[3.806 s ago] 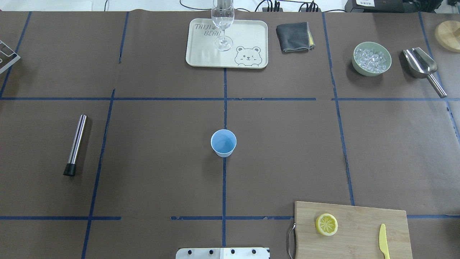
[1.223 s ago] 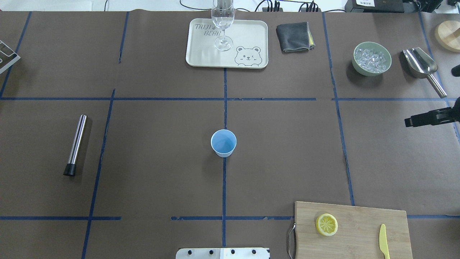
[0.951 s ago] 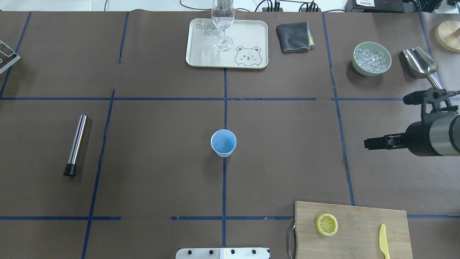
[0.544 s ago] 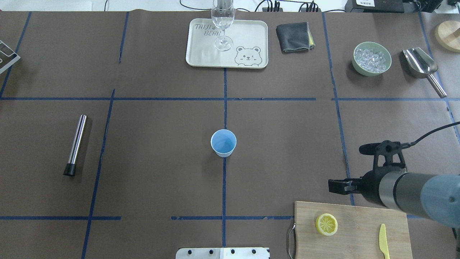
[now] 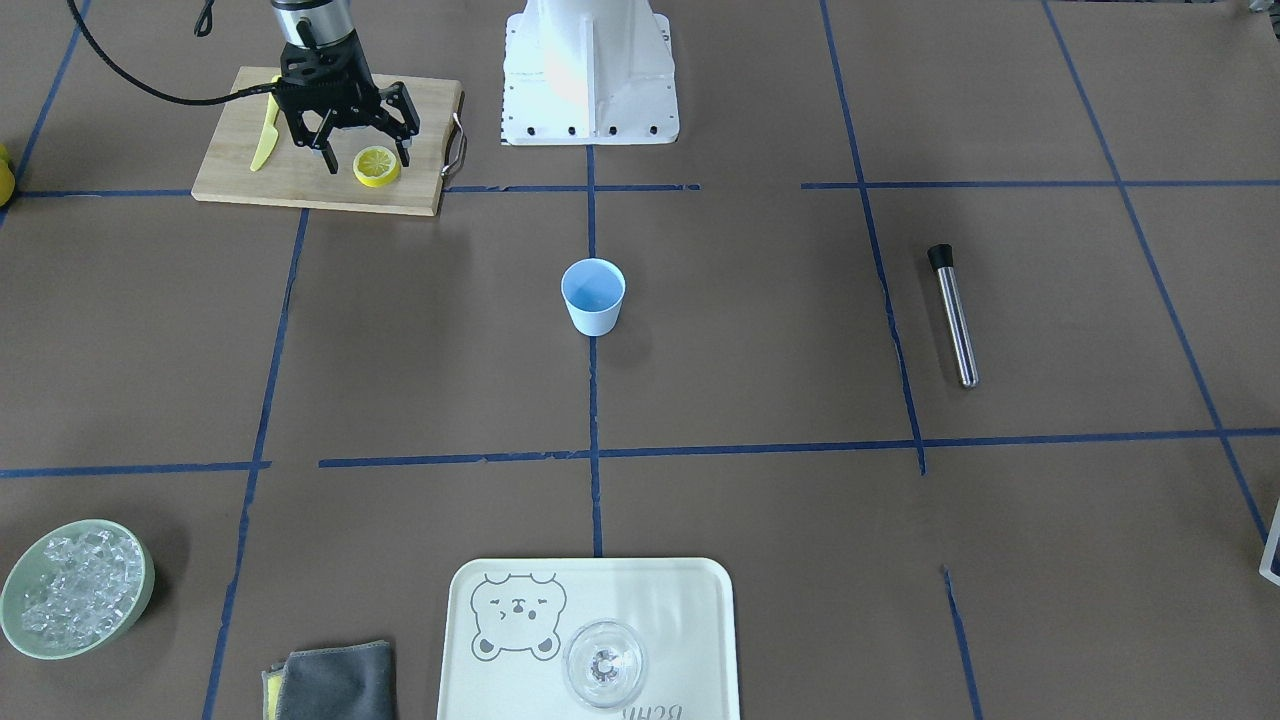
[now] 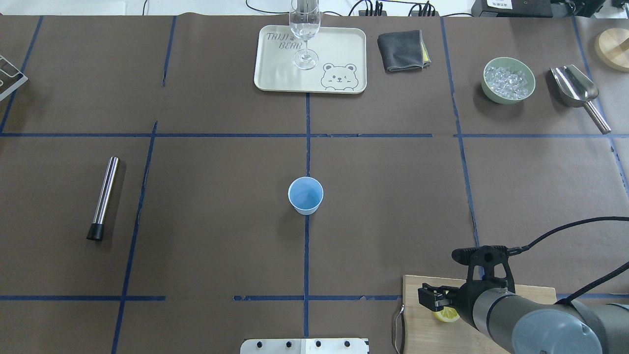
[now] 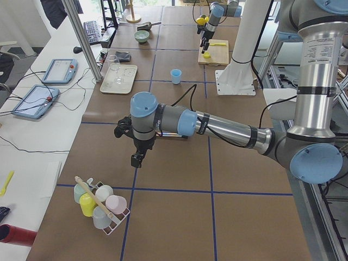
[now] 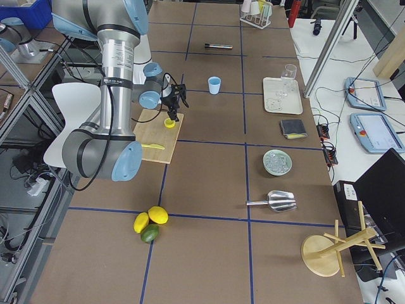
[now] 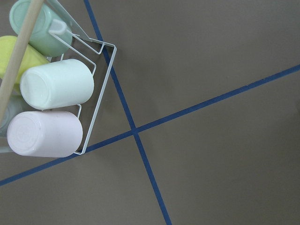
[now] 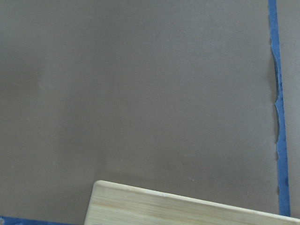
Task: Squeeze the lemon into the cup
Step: 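Move the right gripper down to the lemon slice on the cutting board, then close the right gripper on the lemon slice and lift it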
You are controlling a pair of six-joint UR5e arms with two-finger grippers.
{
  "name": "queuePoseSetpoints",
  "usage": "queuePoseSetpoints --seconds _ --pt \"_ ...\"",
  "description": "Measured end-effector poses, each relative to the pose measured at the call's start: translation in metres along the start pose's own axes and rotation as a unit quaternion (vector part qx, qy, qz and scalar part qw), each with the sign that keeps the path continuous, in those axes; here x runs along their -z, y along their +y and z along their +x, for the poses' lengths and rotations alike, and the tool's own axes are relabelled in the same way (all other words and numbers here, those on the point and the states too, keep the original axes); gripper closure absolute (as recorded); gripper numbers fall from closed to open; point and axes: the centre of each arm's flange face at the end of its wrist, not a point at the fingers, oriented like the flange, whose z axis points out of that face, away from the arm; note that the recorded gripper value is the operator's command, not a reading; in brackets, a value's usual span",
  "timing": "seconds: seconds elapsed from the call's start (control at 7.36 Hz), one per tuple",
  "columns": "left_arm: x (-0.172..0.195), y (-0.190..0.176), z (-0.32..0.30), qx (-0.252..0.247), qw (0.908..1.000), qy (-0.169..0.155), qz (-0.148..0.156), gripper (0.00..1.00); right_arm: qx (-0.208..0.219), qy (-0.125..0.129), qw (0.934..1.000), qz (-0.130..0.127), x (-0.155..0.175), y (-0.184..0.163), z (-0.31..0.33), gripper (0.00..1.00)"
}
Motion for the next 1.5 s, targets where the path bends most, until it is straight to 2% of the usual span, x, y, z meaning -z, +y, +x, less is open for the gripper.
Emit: queuePoseSetpoints --seconds 0.82,1.22,1.5 --pt "0.001 0.005 0.001 0.000 1.0000 -0.001 0.000 0.00 0.007 -0.009 0.9999 -0.006 -0.022 0.025 0.003 0.02" --pt "0.001 0.006 0.001 0.000 1.0000 -0.001 0.000 0.00 0.018 -0.004 0.9997 -0.015 -0.023 0.036 0.006 0.10" --pt "0.001 0.006 0.001 0.000 1.0000 -0.001 0.000 0.00 0.023 0.003 0.9996 -0.019 -0.025 0.041 0.011 0.25"
